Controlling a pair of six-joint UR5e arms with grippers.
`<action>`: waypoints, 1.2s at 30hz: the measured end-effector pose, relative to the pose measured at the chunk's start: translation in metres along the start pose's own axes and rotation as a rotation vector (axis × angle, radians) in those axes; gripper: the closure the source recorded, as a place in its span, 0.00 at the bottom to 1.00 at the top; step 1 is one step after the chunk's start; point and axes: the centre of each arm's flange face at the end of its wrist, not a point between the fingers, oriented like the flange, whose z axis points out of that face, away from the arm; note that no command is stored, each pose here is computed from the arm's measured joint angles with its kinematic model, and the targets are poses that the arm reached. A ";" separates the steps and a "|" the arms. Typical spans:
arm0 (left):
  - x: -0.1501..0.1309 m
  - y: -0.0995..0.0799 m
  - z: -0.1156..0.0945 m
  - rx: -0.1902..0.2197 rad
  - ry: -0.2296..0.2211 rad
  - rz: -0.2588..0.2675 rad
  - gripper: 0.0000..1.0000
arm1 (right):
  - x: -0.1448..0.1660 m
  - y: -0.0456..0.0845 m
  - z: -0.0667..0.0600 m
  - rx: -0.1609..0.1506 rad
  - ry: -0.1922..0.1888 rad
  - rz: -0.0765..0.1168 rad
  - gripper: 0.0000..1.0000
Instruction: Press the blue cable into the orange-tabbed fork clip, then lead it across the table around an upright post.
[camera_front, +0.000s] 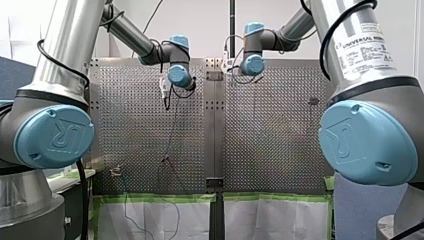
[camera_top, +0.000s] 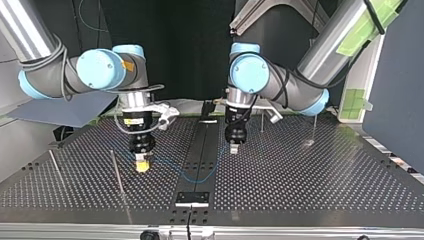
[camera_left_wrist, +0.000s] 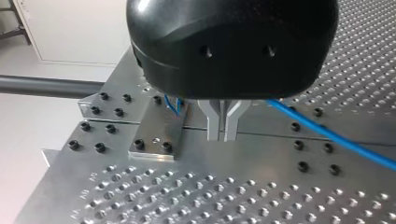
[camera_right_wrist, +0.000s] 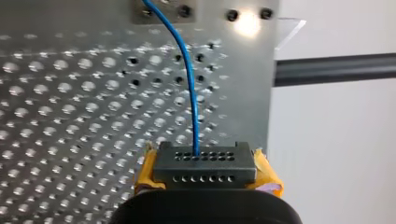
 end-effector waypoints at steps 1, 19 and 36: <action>-0.001 0.000 0.000 0.000 0.000 0.000 1.00 | 0.002 0.001 0.000 -0.001 0.003 0.001 1.00; -0.039 -0.016 0.011 0.022 -0.043 -0.008 1.00 | 0.025 0.033 0.002 -0.048 0.027 0.034 1.00; -0.056 -0.032 0.021 0.066 -0.053 -0.039 1.00 | 0.027 0.075 0.010 -0.110 0.036 0.053 1.00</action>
